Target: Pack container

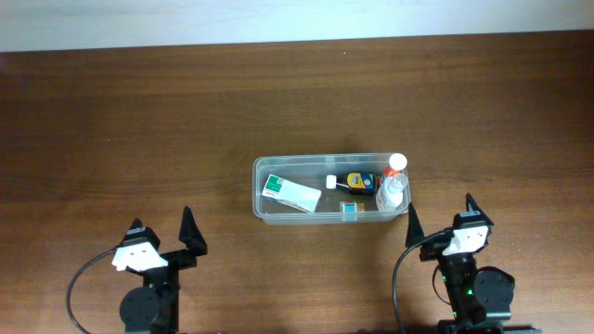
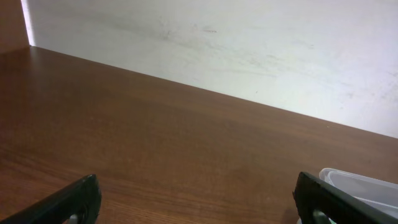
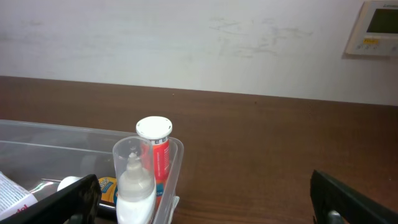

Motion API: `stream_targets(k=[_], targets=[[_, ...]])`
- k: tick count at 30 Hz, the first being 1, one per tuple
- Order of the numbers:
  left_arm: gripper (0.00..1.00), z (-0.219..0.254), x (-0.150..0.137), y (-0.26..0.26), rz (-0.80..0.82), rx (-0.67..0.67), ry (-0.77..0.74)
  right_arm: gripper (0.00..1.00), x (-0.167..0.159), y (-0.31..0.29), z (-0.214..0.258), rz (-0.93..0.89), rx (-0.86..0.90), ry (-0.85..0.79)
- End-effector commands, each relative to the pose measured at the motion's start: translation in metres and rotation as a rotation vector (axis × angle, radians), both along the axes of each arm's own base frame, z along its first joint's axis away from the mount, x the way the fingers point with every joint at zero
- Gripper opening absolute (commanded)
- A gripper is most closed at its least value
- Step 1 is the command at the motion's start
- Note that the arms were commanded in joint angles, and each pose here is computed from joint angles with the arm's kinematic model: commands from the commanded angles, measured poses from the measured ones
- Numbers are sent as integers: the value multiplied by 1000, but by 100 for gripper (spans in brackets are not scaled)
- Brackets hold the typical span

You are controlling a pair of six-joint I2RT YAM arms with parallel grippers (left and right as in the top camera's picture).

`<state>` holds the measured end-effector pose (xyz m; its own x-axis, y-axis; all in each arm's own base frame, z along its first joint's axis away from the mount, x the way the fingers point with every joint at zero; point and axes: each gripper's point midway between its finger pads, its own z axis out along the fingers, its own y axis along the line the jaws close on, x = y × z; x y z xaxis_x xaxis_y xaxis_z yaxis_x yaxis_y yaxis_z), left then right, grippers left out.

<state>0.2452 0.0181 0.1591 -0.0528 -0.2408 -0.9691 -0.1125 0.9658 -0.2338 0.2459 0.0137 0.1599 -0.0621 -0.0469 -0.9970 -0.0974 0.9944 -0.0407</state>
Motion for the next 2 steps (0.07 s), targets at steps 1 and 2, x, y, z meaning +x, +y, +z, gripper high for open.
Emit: stream_targets(k=[1, 2], targets=[[100, -1, 0, -3, -17, 11, -3, 98, 0, 1, -3, 3, 1, 7], [99, -1, 0, -3, -17, 11, -3, 98, 0, 1, -3, 3, 1, 7]])
